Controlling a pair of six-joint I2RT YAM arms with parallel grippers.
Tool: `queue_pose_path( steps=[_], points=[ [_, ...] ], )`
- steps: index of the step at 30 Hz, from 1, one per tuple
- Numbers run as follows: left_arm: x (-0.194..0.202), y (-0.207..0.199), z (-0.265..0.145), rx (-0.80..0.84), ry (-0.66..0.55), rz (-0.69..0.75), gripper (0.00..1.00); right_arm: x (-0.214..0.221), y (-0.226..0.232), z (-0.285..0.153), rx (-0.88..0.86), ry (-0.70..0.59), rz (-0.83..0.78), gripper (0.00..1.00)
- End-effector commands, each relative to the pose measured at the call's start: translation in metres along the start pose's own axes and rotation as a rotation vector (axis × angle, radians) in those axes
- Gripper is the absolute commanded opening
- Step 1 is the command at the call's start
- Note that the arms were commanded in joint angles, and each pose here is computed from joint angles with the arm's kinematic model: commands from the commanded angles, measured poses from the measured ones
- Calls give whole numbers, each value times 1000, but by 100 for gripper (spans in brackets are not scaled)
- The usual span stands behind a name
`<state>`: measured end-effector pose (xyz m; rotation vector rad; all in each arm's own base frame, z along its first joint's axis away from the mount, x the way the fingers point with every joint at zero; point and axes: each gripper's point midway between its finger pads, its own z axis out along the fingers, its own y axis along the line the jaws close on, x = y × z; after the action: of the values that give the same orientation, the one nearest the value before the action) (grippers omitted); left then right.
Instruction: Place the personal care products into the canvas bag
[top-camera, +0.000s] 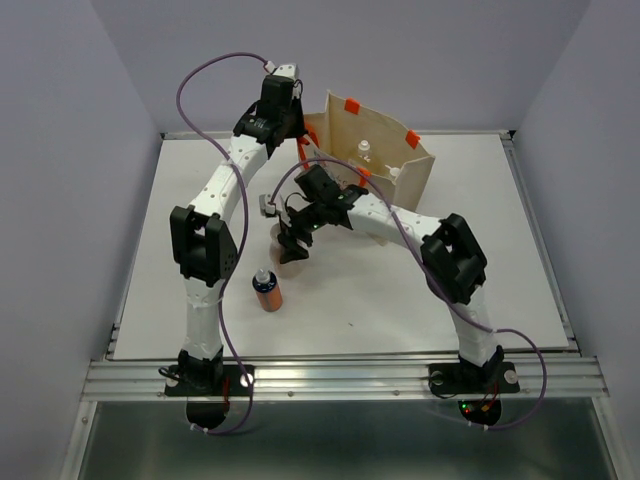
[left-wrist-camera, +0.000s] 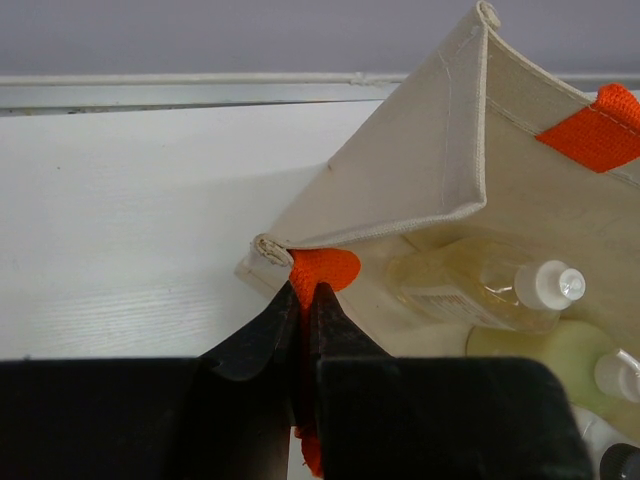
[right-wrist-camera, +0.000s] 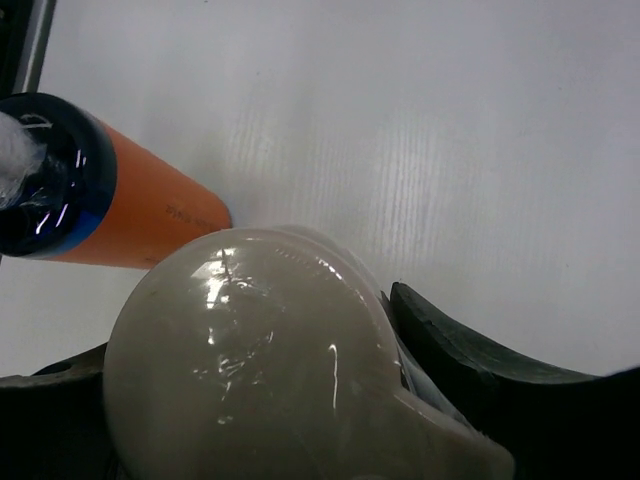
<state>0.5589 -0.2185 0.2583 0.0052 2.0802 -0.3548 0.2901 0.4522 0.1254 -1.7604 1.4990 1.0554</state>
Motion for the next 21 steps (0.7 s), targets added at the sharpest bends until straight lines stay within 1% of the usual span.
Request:
queue_pose_path(
  steps=[1,4,5,6,9,10,12,14,15,17,19,20,21],
  points=[
    [-45,-7,-15,17,-125,13,0,-109,-24,-68,278,-159,-98,1],
    [-45,-7,-15,17,-126,13,0,-134,-40,-101,436,-214,-48,1],
    [-45,-8,-15,19,-126,13,0,-143,-39,-109,458,-232,-46,1],
    [-45,-8,-15,20,-125,13,0,-157,-36,-129,487,-269,-39,1],
    [-45,-8,-14,20,-125,13,0,-182,-43,-169,609,-348,-1,1],
    [-46,-9,-15,23,-129,13,0,-200,-47,-194,708,-395,0,1],
    [-47,-9,-15,25,-132,12,0,-214,-61,-235,831,-476,58,1],
    [-48,-10,-15,28,-134,12,0,-219,-72,-263,906,-529,117,1],
    [-47,-9,-14,27,-133,14,0,-233,-74,-283,929,-581,129,1],
    [-49,-9,-15,26,-139,13,0,-234,-86,-309,976,-646,204,1],
    [-51,-9,-16,29,-143,14,0,-243,-92,-330,1019,-698,218,1],
    [-51,-10,-16,30,-143,16,0,-236,-103,-340,1067,-700,241,1],
    [-51,-10,-16,32,-142,17,0,-239,-106,-348,1084,-718,246,1]
  ],
)
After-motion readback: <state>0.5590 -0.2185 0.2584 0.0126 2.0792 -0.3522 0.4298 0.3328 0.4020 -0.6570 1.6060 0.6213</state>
